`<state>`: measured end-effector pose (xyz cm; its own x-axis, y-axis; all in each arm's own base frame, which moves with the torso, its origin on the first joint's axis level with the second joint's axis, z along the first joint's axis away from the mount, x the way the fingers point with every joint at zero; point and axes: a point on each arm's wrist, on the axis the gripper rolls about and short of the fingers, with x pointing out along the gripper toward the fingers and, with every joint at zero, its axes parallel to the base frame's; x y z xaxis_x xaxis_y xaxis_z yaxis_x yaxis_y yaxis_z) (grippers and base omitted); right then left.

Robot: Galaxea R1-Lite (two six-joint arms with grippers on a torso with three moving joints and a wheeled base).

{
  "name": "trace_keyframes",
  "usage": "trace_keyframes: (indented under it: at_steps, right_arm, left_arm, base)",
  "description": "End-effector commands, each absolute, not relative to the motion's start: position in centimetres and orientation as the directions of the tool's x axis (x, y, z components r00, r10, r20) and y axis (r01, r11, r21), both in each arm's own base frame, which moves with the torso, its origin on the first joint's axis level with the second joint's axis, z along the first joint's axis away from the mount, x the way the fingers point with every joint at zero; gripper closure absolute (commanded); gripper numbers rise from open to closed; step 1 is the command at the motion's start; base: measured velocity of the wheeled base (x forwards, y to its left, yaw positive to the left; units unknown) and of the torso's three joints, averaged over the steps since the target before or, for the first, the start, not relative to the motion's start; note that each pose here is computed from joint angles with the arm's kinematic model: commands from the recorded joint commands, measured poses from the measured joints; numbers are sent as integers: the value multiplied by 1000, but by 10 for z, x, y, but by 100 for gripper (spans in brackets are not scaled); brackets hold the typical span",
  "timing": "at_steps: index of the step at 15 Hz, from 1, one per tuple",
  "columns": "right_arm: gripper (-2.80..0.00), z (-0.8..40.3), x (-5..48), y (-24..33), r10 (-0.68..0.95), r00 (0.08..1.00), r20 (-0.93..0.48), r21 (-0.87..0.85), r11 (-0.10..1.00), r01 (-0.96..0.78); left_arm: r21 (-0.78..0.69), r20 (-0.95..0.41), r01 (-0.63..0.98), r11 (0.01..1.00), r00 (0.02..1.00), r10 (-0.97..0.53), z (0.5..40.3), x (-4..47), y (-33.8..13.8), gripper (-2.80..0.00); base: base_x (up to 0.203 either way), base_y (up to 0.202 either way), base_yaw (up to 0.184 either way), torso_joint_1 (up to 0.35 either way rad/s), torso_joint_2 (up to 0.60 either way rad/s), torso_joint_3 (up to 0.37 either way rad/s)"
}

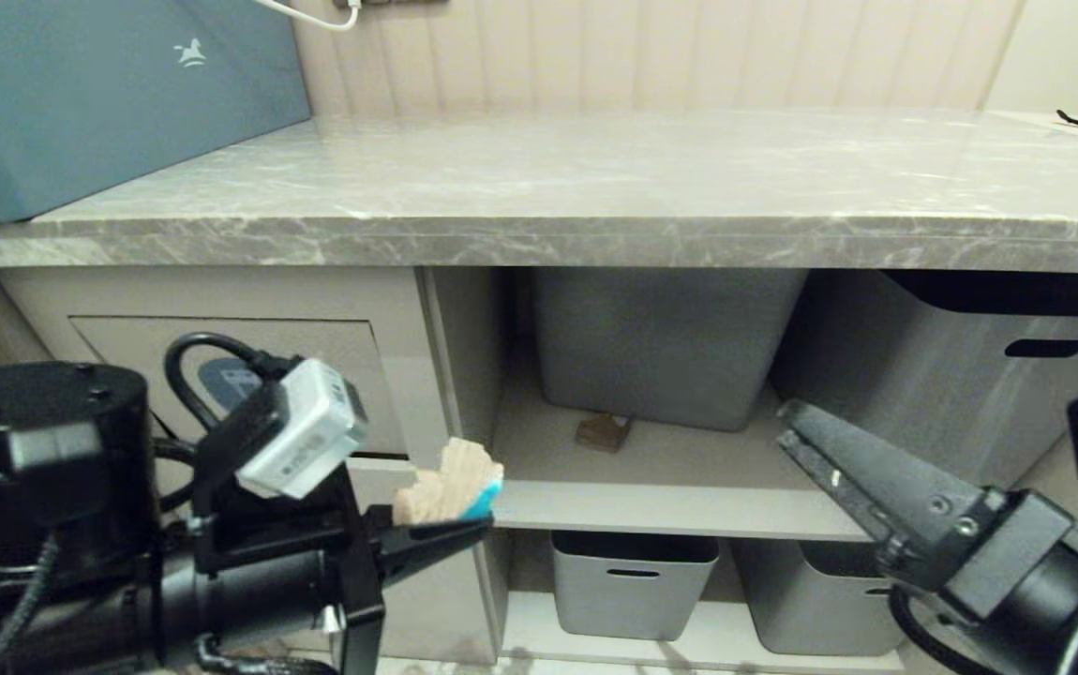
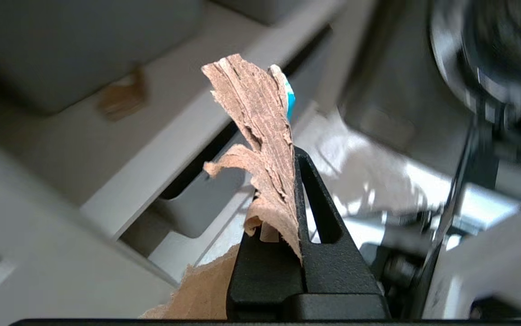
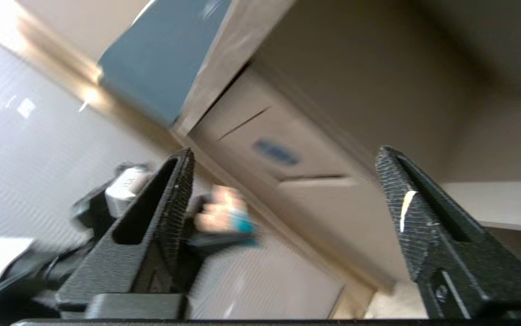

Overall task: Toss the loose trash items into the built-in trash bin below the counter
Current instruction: Put the garbage in the trash can

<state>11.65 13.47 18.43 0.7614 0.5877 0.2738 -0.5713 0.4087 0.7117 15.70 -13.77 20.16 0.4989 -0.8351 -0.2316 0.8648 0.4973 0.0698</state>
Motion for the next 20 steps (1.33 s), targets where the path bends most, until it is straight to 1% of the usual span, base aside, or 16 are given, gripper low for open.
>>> trace_keyframes:
  at_steps: [1,2,4,7,10,12,13,14,15,17,18,20]
  right_arm:
    - [-280,184,93,102,539,780,318,721,396,-568]
    - [0,182,86,88,498,802,331,726,408,-553]
    - [0,184,86,70,354,864,358,745,450,-493]
    - [0,185,89,60,252,896,365,760,475,-443]
    - [0,186,100,30,-28,929,370,762,582,-286]
    - [0,182,93,11,-178,927,331,752,642,-146]
    - [0,177,87,7,-197,938,286,718,692,-74]
    - [0,171,83,6,-165,957,240,633,774,-25]
    - [0,165,79,6,-125,974,189,565,825,-3]
    - [0,144,62,5,-62,998,30,397,917,45]
    - [0,132,48,4,-22,999,-35,310,950,32]
    - [0,114,19,1,79,994,-78,175,982,-64]
  left_arm:
    - [22,-145,802,598,594,-791,220,151,-110,0]
    - [14,-129,770,638,634,-763,222,152,-100,0]
    - [13,-101,741,672,669,-736,223,141,-85,0]
    - [16,-95,733,680,678,-729,217,127,-76,0]
    - [12,-66,669,743,742,-667,215,114,-64,0]
    - [-13,-61,659,752,750,-658,209,104,-58,0]
    - [-16,-61,653,757,755,-653,206,99,-55,0]
    - [-14,-53,646,763,762,-645,203,94,-52,0]
    - [-13,-51,636,771,770,-636,200,89,-50,0]
    - [-14,-59,596,803,801,-596,194,85,-47,0]
    - [-12,-54,584,812,810,-584,195,86,-46,0]
    - [-10,-34,575,818,817,-575,202,87,-47,0]
  base:
    - [0,0,0,0,0,0]
    - [0,0,0,0,0,0]
    - [0,0,0,0,0,0]
    - [0,0,0,0,0,0]
    - [0,0,0,0,0,0]
    - [0,0,0,0,0,0]
    - [0,0,0,0,0,0]
    - [0,0,0,0,0,0]
    - [0,0,0,0,0,0]
    - [0,0,0,0,0,0]
    - [0,0,0,0,0,0]
    - [0,0,0,0,0,0]
